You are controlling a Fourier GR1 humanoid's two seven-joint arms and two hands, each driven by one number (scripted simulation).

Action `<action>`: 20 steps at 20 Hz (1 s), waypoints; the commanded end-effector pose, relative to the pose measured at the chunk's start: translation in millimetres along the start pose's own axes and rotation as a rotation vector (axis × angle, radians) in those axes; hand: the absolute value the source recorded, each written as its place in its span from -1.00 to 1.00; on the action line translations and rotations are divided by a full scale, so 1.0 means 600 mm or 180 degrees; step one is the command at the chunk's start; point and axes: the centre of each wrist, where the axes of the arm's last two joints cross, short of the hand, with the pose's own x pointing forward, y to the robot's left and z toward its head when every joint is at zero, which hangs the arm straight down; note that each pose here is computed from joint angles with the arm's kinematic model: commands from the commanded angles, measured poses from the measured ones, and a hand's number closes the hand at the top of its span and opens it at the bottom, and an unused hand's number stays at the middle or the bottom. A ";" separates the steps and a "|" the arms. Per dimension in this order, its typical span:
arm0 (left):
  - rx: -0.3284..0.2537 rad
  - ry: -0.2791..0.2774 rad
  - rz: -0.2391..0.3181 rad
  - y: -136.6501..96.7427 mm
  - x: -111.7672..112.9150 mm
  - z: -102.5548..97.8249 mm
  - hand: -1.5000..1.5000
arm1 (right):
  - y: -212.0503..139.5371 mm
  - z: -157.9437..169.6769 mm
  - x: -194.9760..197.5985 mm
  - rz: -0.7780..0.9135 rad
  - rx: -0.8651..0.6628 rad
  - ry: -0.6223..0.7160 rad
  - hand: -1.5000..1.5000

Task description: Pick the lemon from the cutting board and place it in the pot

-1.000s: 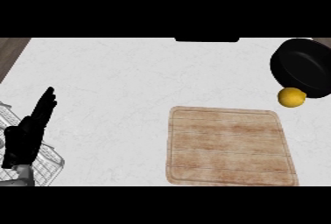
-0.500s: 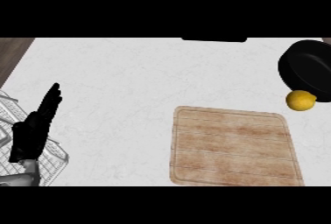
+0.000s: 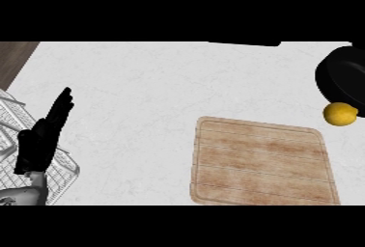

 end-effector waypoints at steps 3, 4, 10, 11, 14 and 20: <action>0.0044 0.0167 -0.0038 0.010 -0.027 0.007 0.00 | 0.011 0.002 -0.015 -0.0460 0.0147 -0.0003 -1.00; 0.0017 0.0152 0.0002 -0.012 -0.010 -0.004 0.00 | 0.017 -0.003 -0.005 -0.0466 0.0165 -0.0056 -1.00; 0.0075 0.0223 -0.0010 0.017 -0.022 0.003 0.00 | 0.009 -0.001 -0.013 -0.1106 -0.0280 -0.0289 -1.00; 0.0026 0.0208 0.0009 0.016 -0.023 0.007 0.00 | -0.006 -0.009 -0.001 -0.1369 -0.0472 -0.0384 -1.00; 0.0068 0.0267 -0.0016 0.005 -0.028 0.015 0.00 | -0.021 -0.006 -0.012 -0.1890 -0.0768 -0.0401 -1.00; 0.0139 0.0338 -0.0033 0.017 -0.036 0.016 0.00 | -0.048 0.012 -0.052 -0.2300 -0.0469 -0.0224 -1.00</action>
